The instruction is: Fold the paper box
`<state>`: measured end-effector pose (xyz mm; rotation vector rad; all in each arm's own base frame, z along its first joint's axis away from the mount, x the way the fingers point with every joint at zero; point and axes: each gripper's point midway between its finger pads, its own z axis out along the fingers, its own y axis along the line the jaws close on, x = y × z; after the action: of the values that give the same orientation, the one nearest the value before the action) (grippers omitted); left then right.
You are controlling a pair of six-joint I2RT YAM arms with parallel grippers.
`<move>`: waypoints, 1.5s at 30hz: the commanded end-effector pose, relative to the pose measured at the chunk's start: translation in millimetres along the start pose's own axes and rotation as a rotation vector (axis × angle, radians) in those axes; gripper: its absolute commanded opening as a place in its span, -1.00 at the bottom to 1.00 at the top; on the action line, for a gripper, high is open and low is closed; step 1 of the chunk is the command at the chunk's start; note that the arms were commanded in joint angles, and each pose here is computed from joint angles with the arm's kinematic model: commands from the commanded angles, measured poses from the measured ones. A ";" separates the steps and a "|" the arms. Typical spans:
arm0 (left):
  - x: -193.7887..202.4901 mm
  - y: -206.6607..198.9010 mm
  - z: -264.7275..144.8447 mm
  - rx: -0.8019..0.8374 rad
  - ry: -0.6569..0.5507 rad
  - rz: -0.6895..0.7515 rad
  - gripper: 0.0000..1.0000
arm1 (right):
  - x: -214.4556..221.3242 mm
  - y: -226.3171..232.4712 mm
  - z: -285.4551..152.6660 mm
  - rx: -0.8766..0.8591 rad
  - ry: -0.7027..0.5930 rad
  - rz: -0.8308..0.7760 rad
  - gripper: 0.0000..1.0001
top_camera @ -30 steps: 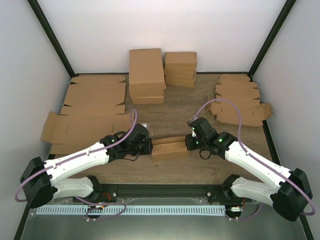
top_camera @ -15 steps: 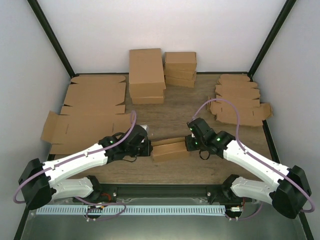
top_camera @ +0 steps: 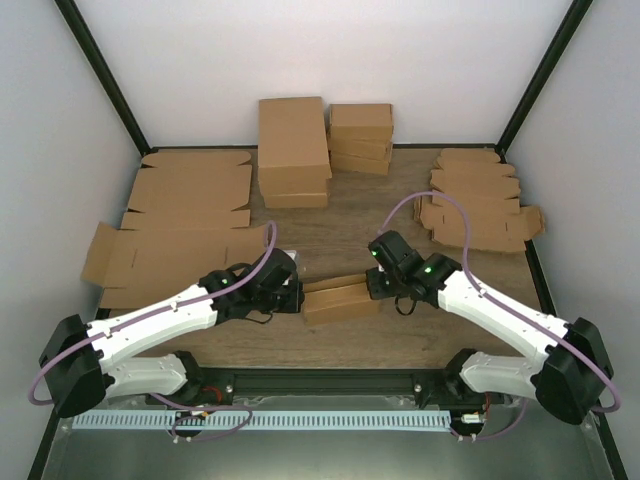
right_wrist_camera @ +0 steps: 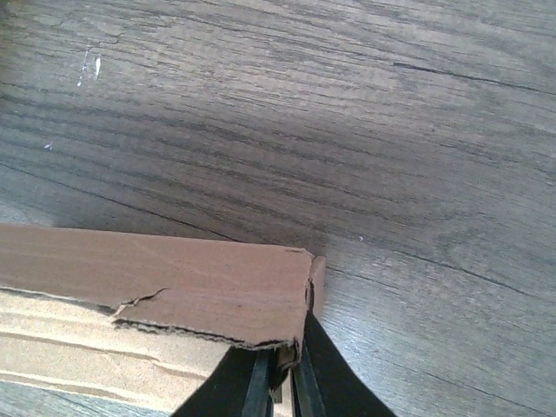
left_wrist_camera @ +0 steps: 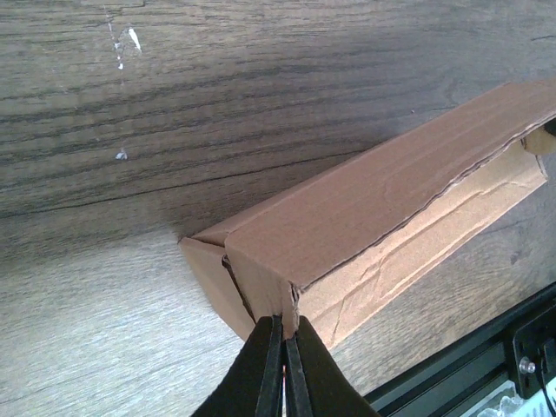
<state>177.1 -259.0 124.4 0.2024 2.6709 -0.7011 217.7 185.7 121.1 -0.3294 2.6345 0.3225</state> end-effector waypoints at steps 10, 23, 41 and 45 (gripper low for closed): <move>1.6 10.0 -2.2 -0.068 0.037 0.028 -0.93 | -5.8 23.6 -13.4 -0.081 -0.020 0.047 -0.97; -28.8 22.9 -18.0 -0.005 0.019 0.064 -0.93 | 8.9 80.6 -11.6 -0.079 -0.071 0.206 -0.87; 3.9 26.2 -15.8 0.082 0.068 0.060 -0.93 | 28.1 65.6 -7.9 0.026 -0.015 0.170 -0.83; 8.4 27.9 -16.2 0.079 0.073 0.054 -0.93 | 29.0 61.5 -10.2 0.054 -0.007 0.154 -0.82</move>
<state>184.2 -218.9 124.1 0.2890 2.6788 -0.7198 170.8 227.7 113.7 -0.1088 2.6732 0.2872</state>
